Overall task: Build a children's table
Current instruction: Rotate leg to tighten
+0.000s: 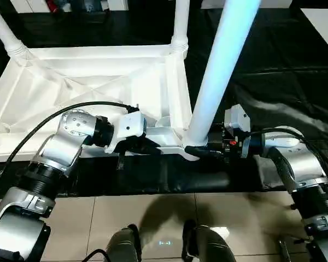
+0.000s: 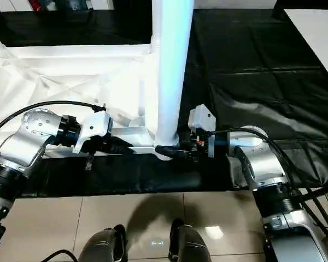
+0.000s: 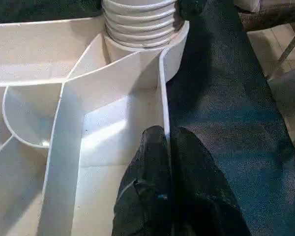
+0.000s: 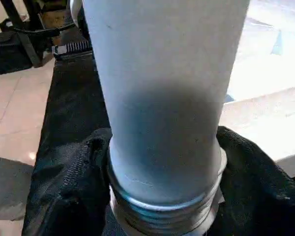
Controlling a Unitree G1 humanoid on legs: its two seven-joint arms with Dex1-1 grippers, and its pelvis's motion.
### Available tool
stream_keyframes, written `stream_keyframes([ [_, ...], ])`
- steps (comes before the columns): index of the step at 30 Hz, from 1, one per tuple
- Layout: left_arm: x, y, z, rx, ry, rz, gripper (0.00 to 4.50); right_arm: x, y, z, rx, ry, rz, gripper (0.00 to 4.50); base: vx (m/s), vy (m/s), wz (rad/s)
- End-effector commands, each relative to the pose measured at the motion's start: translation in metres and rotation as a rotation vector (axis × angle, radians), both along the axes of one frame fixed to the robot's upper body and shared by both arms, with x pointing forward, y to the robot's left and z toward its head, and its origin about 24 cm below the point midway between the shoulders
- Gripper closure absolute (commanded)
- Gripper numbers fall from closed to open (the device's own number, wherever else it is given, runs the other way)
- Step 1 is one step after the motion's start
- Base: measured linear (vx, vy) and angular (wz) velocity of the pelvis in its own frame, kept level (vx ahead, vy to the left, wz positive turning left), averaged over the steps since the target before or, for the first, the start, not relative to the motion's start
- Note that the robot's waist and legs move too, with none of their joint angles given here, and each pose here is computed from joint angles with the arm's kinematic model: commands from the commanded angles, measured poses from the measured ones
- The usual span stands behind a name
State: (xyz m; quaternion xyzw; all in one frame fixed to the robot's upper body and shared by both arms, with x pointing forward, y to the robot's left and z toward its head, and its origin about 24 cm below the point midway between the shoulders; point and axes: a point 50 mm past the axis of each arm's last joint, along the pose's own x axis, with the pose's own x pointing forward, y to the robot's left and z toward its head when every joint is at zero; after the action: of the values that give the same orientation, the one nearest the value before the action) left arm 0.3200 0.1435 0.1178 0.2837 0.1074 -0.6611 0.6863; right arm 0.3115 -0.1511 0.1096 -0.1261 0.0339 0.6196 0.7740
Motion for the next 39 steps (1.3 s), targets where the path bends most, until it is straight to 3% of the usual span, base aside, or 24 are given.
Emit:
stream_keyframes([
  [1, -0.009, -0.006, -0.016, 0.063, 0.062, -0.088, 4.50, -0.002, 0.002, 0.001, 0.007, -0.005, 0.026, 1.70, 0.000, 0.000, 0.00],
  [8, -0.008, -0.014, -0.017, -0.046, 0.071, 0.062, 4.50, -0.014, 0.011, -0.018, 0.062, 0.078, -0.086, 1.74, 0.000, 0.000, 0.00],
  [14, -0.004, -0.049, -0.012, -0.204, 0.047, 0.321, 4.50, -0.008, 0.046, -0.034, 0.216, 0.082, -0.465, 1.74, 0.000, 0.000, 0.00],
  [19, 0.000, -0.079, -0.010, -0.259, 0.022, 0.474, 4.50, 0.001, 0.072, -0.037, 0.300, 0.128, -0.712, 1.75, 0.000, 0.000, 0.00],
  [23, 0.005, -0.092, -0.005, -0.279, -0.014, 0.550, 4.50, 0.009, 0.080, -0.035, 0.341, 0.157, -0.815, 1.75, 0.000, 0.000, 0.00],
  [24, 0.005, -0.092, -0.004, -0.275, -0.022, 0.559, 4.50, 0.009, 0.081, -0.034, 0.354, 0.164, -0.814, 1.19, 0.000, 0.000, 0.00],
  [28, 0.005, -0.078, -0.007, -0.257, -0.007, 0.541, 4.50, 0.010, 0.066, -0.034, 0.319, 0.103, -0.803, 0.86, 0.000, 0.000, 0.00],
  [33, 0.004, -0.065, -0.008, -0.237, -0.005, 0.525, 4.50, 0.009, 0.053, -0.030, 0.336, 0.070, -0.768, 0.48, 0.000, 0.000, 0.00],
  [36, 0.000, -0.047, -0.011, -0.220, 0.006, 0.458, 4.50, 0.004, 0.027, -0.021, 0.305, -0.009, -0.653, 0.12, 0.000, 0.000, 0.00],
  [39, -0.002, -0.041, -0.012, -0.205, 0.013, 0.415, 4.50, 0.002, 0.016, -0.015, 0.300, -0.029, -0.598, 0.02, 0.000, 0.000, 0.00],
])
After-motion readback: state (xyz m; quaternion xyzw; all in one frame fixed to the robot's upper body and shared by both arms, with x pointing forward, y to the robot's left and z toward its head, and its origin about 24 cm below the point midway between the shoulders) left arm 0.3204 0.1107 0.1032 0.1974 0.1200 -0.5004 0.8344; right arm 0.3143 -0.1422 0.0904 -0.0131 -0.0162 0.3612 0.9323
